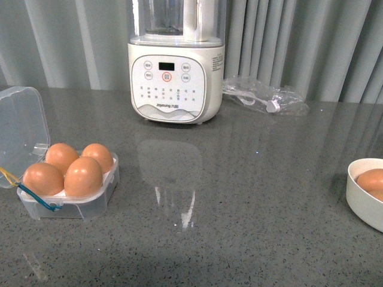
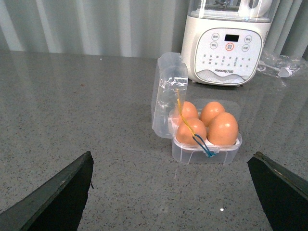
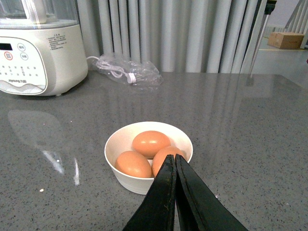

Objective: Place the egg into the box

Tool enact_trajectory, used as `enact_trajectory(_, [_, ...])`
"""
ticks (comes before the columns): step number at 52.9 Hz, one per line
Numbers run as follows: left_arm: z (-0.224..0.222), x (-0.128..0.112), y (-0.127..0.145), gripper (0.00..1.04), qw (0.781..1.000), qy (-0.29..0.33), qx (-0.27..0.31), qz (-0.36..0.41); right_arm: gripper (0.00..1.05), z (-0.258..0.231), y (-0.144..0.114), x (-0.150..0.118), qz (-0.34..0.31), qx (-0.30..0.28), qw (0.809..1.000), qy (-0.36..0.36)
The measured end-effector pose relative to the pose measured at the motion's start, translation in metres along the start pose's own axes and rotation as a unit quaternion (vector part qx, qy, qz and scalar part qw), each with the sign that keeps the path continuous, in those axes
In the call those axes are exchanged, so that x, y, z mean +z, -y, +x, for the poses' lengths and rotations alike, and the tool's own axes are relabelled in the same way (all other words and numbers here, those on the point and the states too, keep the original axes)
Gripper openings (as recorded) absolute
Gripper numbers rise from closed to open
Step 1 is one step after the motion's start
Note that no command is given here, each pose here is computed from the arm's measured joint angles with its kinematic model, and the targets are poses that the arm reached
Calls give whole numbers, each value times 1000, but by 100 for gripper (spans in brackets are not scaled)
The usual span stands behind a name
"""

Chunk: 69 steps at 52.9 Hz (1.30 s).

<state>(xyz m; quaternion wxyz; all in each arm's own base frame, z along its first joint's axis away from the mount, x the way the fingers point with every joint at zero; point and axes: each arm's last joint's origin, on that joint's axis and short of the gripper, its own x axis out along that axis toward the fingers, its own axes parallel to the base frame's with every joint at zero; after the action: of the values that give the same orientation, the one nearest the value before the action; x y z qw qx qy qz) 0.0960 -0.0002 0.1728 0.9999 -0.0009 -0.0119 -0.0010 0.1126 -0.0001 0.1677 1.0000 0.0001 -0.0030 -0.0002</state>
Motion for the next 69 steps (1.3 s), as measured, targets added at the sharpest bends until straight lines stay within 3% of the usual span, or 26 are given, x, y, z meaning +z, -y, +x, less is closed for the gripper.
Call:
enact_trajectory(38, [0, 0, 0, 98, 1000, 1, 0, 0, 3, -15, 0, -3, 0, 0, 1000, -3])
enact_trajectory(64, [0, 0, 0, 98, 1000, 1, 0, 0, 99, -15, 0, -3, 0, 0, 1000, -3])
enact_trajectory(69, [0, 0, 0, 98, 1000, 1, 0, 0, 97, -15, 0, -3, 0, 0, 1000, -3])
